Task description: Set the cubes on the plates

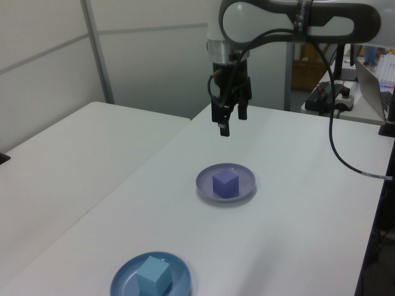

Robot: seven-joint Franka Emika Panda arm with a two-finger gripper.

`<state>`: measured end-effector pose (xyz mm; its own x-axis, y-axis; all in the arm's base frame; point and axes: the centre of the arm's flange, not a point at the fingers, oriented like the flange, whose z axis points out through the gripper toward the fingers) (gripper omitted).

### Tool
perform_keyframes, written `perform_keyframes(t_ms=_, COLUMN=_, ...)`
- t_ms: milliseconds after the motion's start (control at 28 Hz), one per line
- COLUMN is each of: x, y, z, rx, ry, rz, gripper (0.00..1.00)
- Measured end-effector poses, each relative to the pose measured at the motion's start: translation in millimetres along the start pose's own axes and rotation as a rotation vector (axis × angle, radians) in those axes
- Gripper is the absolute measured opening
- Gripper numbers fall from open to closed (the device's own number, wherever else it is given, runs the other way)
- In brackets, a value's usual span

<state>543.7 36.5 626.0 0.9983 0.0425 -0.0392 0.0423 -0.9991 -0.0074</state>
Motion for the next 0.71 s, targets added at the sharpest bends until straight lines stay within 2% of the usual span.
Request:
perform_keyframes(t_ms=393, x=0.8, y=-26.0, z=3.7, rx=-0.002, ry=-0.007, rz=-0.048, gripper=1.0)
perform_keyframes(t_ms=714, x=0.8, y=-29.6, z=4.2, rx=-0.002, ry=-0.008, rz=-0.054, gripper=1.0)
